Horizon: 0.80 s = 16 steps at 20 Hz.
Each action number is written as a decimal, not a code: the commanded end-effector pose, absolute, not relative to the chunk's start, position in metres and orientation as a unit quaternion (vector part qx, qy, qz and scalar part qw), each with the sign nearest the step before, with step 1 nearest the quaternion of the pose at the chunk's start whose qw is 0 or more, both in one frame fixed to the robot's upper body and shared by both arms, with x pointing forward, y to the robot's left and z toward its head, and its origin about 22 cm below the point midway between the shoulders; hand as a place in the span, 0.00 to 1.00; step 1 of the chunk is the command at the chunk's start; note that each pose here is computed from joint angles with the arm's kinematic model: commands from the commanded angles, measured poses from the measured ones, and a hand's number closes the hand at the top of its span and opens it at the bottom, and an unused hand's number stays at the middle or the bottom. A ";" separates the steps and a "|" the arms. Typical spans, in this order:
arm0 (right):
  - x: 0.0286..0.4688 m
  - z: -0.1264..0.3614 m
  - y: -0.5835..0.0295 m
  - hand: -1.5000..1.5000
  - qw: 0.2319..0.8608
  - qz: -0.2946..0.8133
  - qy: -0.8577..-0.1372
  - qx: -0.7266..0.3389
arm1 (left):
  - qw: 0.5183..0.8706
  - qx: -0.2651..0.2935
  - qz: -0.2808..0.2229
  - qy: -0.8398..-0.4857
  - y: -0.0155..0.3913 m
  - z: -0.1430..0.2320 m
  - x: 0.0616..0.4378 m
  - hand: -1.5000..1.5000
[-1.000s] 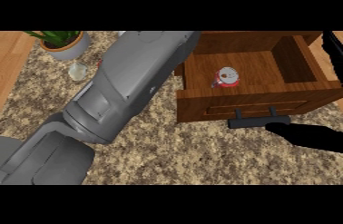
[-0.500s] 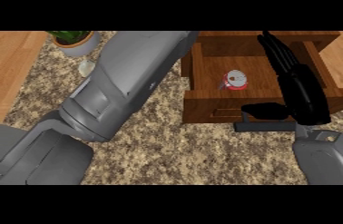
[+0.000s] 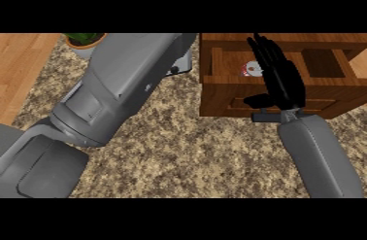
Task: Pick up the can, place it into the drawer and close the drawer
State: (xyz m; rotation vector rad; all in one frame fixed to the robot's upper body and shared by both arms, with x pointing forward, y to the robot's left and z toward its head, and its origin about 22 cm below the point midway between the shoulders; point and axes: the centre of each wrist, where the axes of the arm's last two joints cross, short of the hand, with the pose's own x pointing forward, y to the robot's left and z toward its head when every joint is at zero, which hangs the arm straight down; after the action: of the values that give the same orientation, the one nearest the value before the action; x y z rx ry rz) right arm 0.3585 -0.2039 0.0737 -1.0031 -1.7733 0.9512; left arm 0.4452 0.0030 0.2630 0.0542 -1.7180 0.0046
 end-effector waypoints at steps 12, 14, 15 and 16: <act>0.440 0.087 -0.191 0.00 0.389 0.328 -0.701 -0.500 | 0.655 0.039 0.009 -0.755 0.040 0.255 0.450 0.00; 0.439 0.075 -0.187 0.00 0.384 0.331 -0.700 -0.503 | 0.651 0.037 0.002 -0.758 0.066 0.268 0.455 0.00; 0.444 0.083 -0.200 0.00 0.387 0.325 -0.699 -0.506 | 0.660 0.037 -0.001 -0.750 0.048 0.253 0.449 0.00; 0.446 0.085 -0.162 0.00 0.378 0.323 -0.704 -0.506 | 0.655 0.027 0.000 -0.755 0.055 0.275 0.450 0.00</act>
State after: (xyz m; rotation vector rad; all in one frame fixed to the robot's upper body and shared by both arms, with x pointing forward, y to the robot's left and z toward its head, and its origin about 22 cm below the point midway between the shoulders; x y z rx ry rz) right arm 0.4352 -0.1856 0.0760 -1.2604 -1.7825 0.8443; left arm 0.4518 0.0494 0.2623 0.0791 -1.7082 0.0068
